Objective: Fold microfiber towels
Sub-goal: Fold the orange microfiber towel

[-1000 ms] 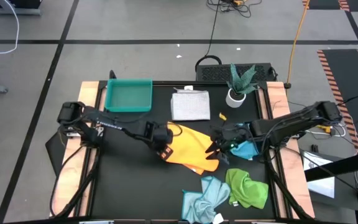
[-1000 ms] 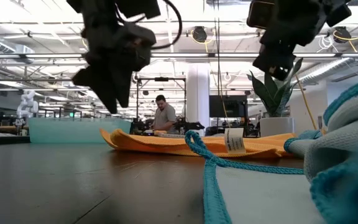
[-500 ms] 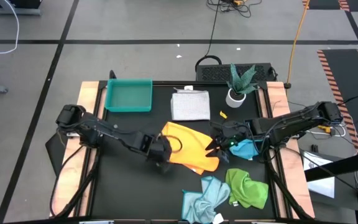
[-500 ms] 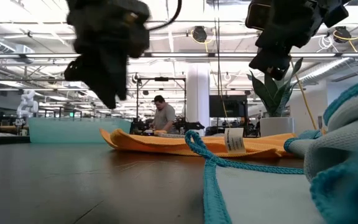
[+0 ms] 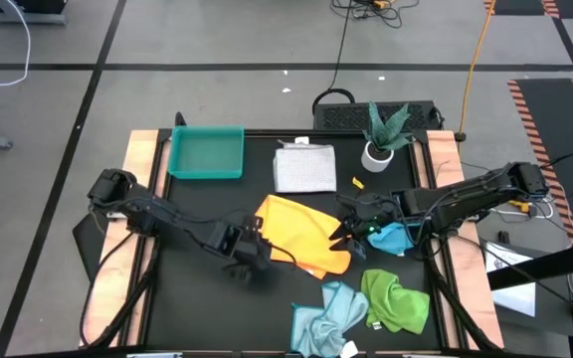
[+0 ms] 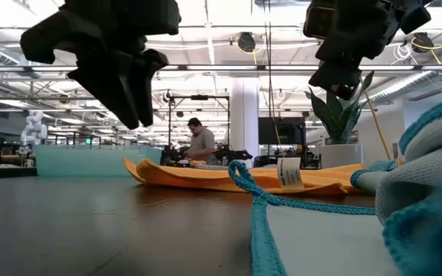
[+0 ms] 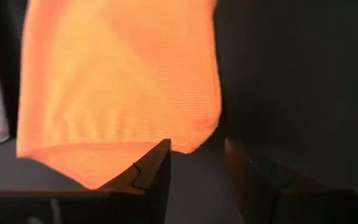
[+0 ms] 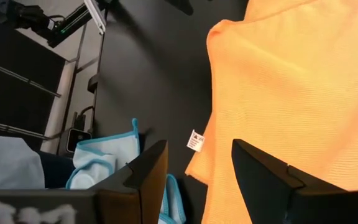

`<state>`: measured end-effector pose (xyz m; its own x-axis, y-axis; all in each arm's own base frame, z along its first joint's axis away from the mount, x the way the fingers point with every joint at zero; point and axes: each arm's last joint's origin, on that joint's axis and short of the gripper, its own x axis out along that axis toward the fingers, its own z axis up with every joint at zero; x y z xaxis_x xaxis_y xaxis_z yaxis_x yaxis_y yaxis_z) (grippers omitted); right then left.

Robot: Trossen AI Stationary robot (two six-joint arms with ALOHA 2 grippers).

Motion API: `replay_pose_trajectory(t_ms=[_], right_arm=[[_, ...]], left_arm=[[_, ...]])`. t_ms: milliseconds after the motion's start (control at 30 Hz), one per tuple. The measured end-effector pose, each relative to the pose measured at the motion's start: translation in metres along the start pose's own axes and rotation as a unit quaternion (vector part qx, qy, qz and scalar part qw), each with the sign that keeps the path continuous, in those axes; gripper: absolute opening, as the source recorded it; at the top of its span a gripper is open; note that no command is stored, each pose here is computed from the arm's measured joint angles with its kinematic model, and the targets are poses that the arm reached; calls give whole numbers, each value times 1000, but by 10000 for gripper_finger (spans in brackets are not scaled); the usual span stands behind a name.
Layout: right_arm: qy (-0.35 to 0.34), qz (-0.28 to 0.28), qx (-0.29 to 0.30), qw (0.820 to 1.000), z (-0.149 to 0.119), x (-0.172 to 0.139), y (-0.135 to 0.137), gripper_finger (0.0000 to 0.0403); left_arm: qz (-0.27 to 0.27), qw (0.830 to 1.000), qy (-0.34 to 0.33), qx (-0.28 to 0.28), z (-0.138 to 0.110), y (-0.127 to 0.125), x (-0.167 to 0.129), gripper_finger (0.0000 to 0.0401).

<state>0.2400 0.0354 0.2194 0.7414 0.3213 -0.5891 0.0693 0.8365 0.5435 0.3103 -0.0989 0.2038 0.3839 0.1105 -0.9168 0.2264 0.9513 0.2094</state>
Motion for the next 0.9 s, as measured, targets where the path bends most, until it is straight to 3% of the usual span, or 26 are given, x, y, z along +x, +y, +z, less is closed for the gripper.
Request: replay_pose_trajectory(t_ms=[167,367,733,900], right_arm=[[12,-8,14,1000,-3,0,-2,171],[17,-12,32,999,-3,0,-2,171],[16,-12,46,999,-3,0,-2,171],[16,-12,46,999,-3,0,-2,171]], left_arm=[[-29,999,12,18,0,10,11,152],[-45,997,32,52,0,5,28,152],[-27,999,12,46,5,10,36,152],[-31,997,35,54,1,11,41,152]])
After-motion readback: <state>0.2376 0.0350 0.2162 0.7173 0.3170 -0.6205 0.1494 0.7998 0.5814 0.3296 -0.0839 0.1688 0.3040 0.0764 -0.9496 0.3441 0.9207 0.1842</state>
